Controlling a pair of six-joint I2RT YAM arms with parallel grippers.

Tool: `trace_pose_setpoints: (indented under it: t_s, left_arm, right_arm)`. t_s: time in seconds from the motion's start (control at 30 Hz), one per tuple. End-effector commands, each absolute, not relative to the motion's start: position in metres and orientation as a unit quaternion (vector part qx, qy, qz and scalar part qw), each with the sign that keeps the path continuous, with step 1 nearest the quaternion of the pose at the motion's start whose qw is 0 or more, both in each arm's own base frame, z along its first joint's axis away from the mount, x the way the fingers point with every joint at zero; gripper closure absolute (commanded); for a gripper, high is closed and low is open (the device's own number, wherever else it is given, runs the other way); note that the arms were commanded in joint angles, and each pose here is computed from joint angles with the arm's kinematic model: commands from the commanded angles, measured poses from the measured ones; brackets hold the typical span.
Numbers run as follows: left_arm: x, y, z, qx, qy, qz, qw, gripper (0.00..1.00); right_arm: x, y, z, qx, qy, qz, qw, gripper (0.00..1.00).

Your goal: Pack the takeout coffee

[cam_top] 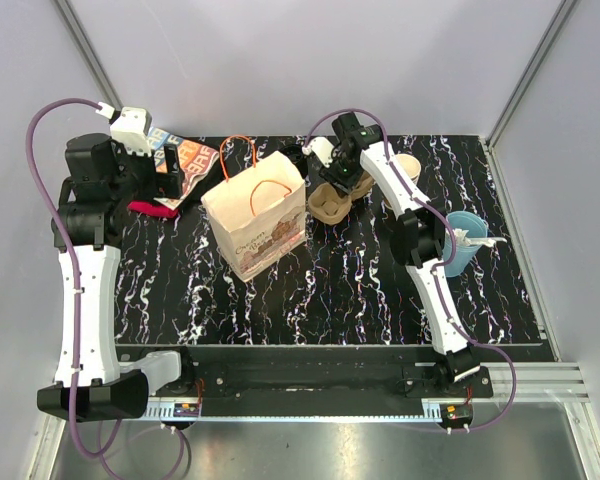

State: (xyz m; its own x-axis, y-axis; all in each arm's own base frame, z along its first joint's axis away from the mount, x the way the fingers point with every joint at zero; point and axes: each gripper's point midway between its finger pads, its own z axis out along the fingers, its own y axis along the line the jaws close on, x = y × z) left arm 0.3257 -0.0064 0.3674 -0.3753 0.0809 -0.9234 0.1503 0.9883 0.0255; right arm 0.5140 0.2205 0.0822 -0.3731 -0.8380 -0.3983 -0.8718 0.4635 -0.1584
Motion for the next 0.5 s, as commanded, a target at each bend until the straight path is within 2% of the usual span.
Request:
trace_pose_setpoints:
  t_s: [0.0,0.47]
  left_arm:
    - [0.3268,-0.0086,0.3829,0.072,0.811,-0.038,0.579,0.01]
    - [0.3245,-0.0087,0.3844,0.072,0.81,-0.04,0.581,0.01]
  right_arm:
    - [0.5271,0.2252,0.1557,-0.508,0.807,0.017,0.301,0.55]
    - [0.5349,0.2233,0.1648,-0.47,0.819,0.051,0.326,0.49]
